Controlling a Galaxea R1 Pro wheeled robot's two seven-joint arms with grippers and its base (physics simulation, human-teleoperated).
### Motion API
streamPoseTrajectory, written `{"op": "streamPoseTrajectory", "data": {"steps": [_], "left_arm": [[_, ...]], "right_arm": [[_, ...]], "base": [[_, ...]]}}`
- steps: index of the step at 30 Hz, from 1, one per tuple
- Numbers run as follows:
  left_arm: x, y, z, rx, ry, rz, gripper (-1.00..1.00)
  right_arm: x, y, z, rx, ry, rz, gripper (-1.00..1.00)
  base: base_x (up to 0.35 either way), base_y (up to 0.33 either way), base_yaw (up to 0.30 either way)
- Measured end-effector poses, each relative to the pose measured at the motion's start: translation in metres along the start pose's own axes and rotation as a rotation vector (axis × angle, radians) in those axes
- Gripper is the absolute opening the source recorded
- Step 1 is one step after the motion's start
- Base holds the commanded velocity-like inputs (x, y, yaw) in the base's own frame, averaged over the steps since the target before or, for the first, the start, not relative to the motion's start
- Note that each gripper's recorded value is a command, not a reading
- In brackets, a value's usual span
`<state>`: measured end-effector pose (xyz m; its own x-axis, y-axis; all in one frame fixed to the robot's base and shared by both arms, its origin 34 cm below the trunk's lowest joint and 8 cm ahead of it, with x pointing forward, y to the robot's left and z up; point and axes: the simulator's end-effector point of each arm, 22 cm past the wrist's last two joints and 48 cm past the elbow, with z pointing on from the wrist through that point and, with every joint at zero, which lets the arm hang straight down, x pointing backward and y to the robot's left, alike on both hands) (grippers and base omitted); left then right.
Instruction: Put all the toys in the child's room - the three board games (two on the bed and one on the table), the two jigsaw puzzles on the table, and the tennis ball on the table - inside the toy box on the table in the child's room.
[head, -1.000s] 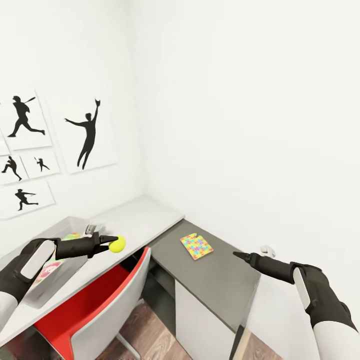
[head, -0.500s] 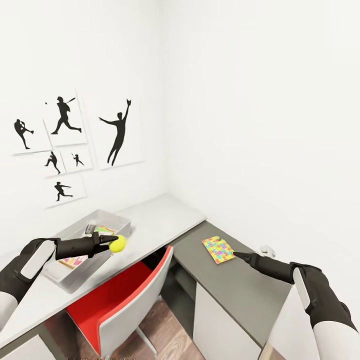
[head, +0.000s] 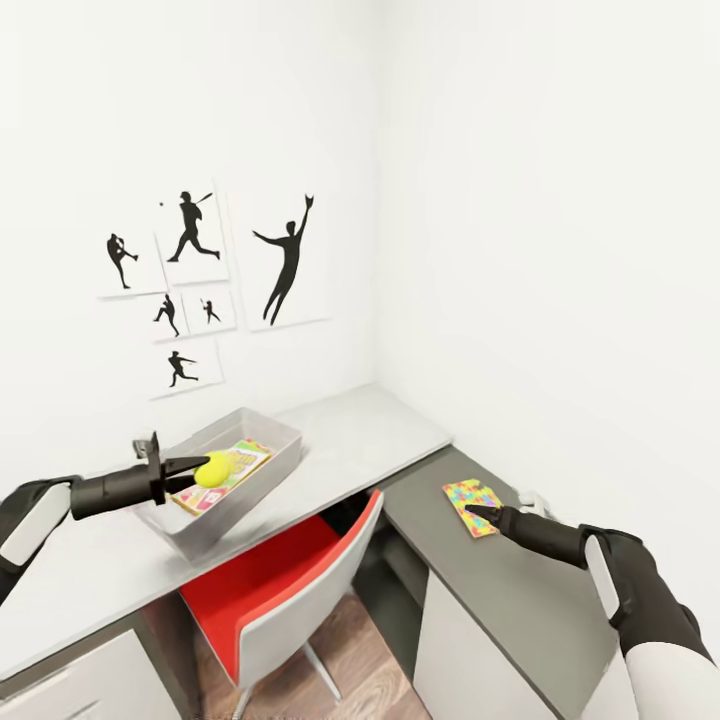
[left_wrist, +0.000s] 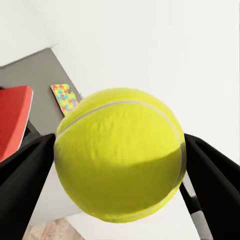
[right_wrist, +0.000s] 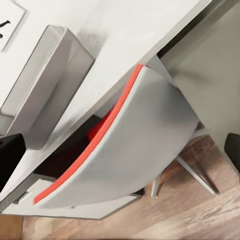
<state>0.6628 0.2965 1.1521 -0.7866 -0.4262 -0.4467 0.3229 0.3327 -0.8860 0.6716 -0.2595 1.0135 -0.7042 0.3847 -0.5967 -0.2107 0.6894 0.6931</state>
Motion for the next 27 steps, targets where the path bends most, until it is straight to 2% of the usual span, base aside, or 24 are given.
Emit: {"op": "streamPoseTrajectory", "data": {"steps": [12,17,27], "left_arm": [[0.0004,0.0035,-0.0026,0.007,-0.003,0.002,-1.00],[0.0005,0.0041,-0.0023,0.007,-0.003,0.000,-1.00],[-0.0003,0.0010,-0.0031,0.010,-0.005,0.005,-1.00]], "right_arm": [[0.0031,-0.0034,0.0024,0.004,0.005,0.007,1.00],[0.0034,-0.0044,0.0017,0.003,0.006,0.008,1.00],[0.0017,-0.0029,-0.0001,0.001,0.002,0.007,1.00]], "base": [[0.075,0.084,0.241],[0.064,0.080,0.029],[0.067,0.072,-0.100]]}}
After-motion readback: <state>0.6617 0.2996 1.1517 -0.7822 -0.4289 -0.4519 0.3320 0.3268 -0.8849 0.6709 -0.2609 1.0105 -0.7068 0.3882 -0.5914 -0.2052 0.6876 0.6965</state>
